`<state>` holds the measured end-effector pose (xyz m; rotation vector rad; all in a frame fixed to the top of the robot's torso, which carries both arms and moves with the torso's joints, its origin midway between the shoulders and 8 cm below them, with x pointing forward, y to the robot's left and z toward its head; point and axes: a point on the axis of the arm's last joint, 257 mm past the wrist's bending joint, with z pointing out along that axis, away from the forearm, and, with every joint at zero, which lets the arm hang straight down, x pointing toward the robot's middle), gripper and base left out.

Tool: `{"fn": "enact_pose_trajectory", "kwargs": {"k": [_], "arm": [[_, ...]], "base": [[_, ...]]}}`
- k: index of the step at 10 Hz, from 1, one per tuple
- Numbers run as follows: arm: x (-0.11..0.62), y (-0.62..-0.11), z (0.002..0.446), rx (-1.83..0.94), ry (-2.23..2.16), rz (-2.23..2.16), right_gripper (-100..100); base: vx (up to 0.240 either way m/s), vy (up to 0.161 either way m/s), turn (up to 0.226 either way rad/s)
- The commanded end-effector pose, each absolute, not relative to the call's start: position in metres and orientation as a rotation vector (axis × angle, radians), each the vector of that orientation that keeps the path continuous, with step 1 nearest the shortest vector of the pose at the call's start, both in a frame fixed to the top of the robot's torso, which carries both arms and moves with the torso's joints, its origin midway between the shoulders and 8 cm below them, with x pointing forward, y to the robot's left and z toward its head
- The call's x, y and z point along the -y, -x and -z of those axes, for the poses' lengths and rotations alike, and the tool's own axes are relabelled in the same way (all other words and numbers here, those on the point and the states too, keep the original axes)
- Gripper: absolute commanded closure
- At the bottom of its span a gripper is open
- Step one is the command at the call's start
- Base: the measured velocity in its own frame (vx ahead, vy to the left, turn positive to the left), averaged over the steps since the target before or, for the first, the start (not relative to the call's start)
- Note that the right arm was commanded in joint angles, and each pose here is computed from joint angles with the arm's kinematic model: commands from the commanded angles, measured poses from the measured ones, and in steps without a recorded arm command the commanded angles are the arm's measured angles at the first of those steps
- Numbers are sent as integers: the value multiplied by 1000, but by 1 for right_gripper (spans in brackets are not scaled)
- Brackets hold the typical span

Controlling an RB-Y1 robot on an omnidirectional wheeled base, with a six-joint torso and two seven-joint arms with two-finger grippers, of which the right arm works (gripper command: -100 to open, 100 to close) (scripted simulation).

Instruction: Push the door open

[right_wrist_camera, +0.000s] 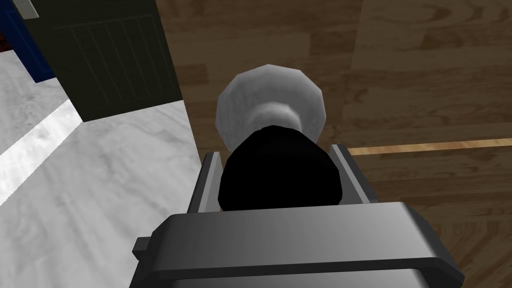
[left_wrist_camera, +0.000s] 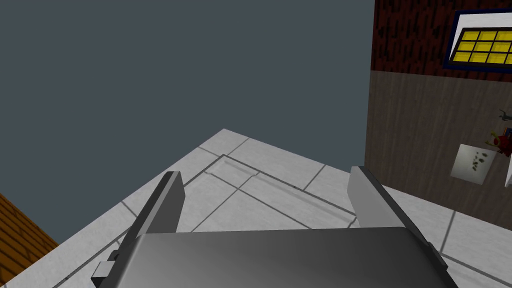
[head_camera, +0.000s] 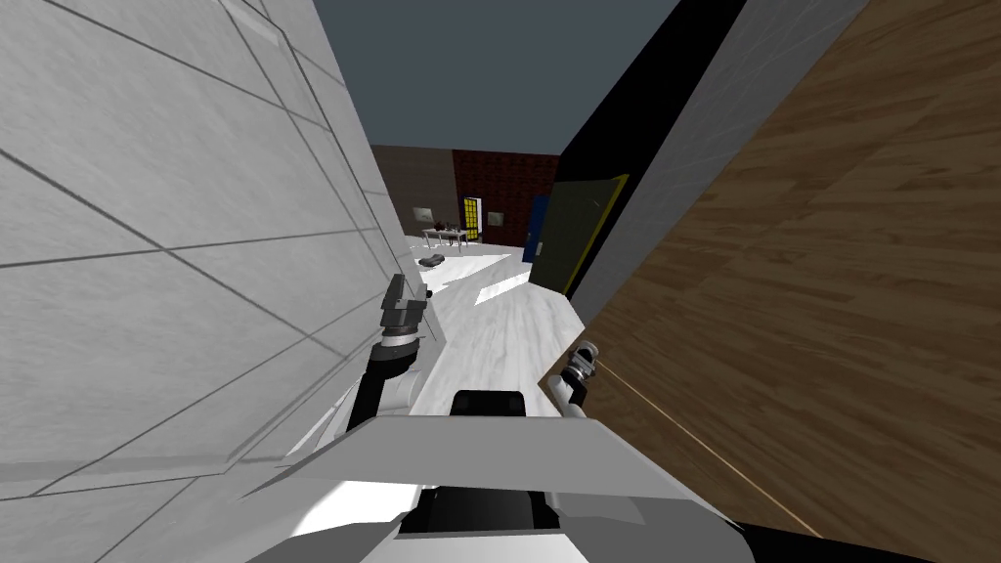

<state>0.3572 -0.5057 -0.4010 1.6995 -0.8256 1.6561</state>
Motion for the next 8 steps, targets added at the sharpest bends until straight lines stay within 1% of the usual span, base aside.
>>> {"fn": "enact_pose_trajectory", "kwargs": {"k": [1,2,4,7,8], "arm": [[521,-350,394,846,-1658,-1649,100],[528,-344,393,860,-1644,-1636,100],[538,-336,393,880,-1623,-1617,100],[552,-323,392,910,-1589,-1587,100],[547,-324,397,906,-1610,-1586,100]], "base": [[216,-50,-48],[199,-76,-53],[136,-73,-25],[194,-67,-47],[91,-40,-25]]}}
